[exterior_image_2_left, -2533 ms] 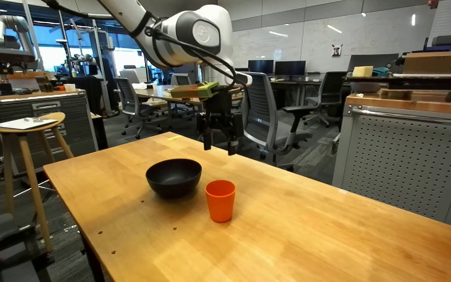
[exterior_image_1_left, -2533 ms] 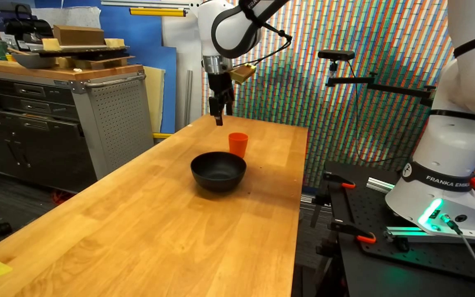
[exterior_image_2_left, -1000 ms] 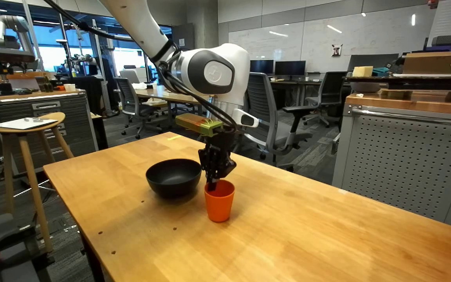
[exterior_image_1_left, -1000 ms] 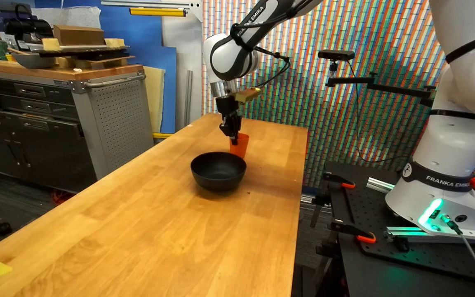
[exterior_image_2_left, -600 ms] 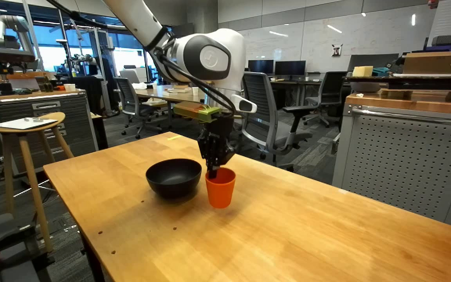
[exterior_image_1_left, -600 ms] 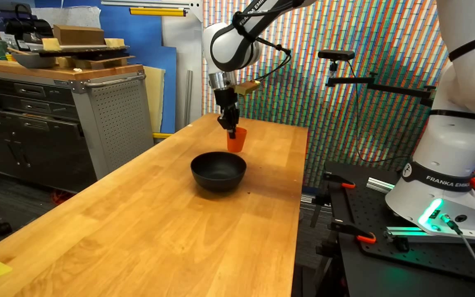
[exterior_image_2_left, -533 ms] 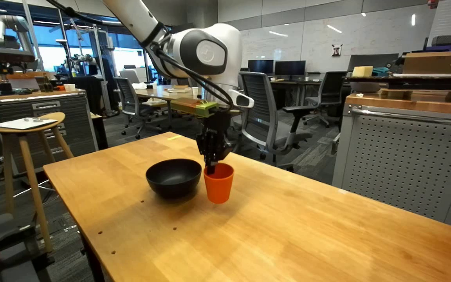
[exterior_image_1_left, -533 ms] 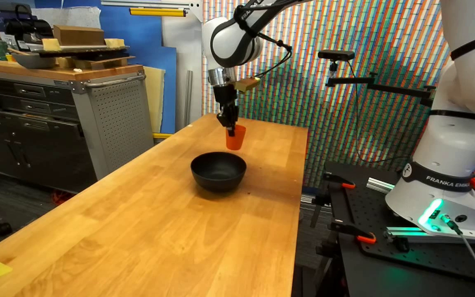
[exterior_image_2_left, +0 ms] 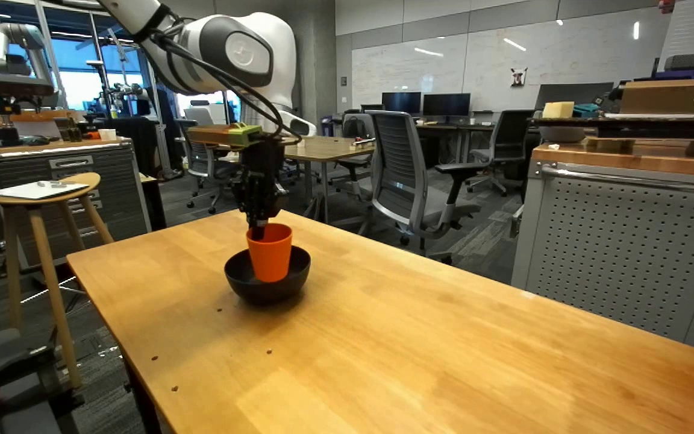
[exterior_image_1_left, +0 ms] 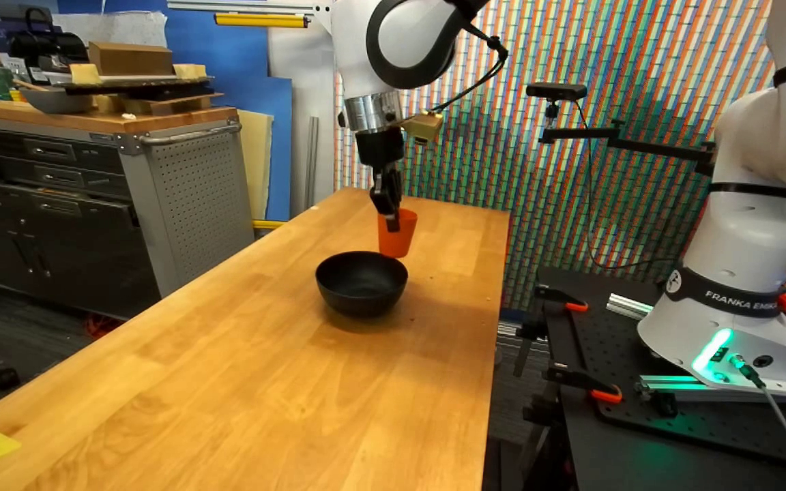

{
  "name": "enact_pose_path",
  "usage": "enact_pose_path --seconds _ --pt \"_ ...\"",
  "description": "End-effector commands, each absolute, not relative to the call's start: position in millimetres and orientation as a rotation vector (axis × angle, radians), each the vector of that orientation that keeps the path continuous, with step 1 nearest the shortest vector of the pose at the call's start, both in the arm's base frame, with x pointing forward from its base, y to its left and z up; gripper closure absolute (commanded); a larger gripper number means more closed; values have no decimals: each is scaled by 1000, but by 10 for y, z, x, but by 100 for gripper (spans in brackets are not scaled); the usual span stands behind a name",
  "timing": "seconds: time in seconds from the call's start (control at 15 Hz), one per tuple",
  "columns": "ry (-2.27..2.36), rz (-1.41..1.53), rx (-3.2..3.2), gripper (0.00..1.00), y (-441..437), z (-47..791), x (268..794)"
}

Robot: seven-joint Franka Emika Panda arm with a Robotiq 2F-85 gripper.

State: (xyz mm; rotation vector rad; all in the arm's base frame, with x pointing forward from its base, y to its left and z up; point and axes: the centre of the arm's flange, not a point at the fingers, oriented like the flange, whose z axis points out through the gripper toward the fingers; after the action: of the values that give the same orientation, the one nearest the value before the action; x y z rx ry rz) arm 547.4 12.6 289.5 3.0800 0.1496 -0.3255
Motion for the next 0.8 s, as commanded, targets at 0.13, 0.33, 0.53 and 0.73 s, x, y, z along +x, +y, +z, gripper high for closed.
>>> enact_pose_path --seconds 0.13,0.33,0.53,0.73 --pt "340 -322 2990 99 606 2829 5267" --pt "440 -312 2934 99 786 2745 5320" --pt "519 -271 2883 99 932 2683 5455" --pt "565 -237 2853 99 1014 2647 5588"
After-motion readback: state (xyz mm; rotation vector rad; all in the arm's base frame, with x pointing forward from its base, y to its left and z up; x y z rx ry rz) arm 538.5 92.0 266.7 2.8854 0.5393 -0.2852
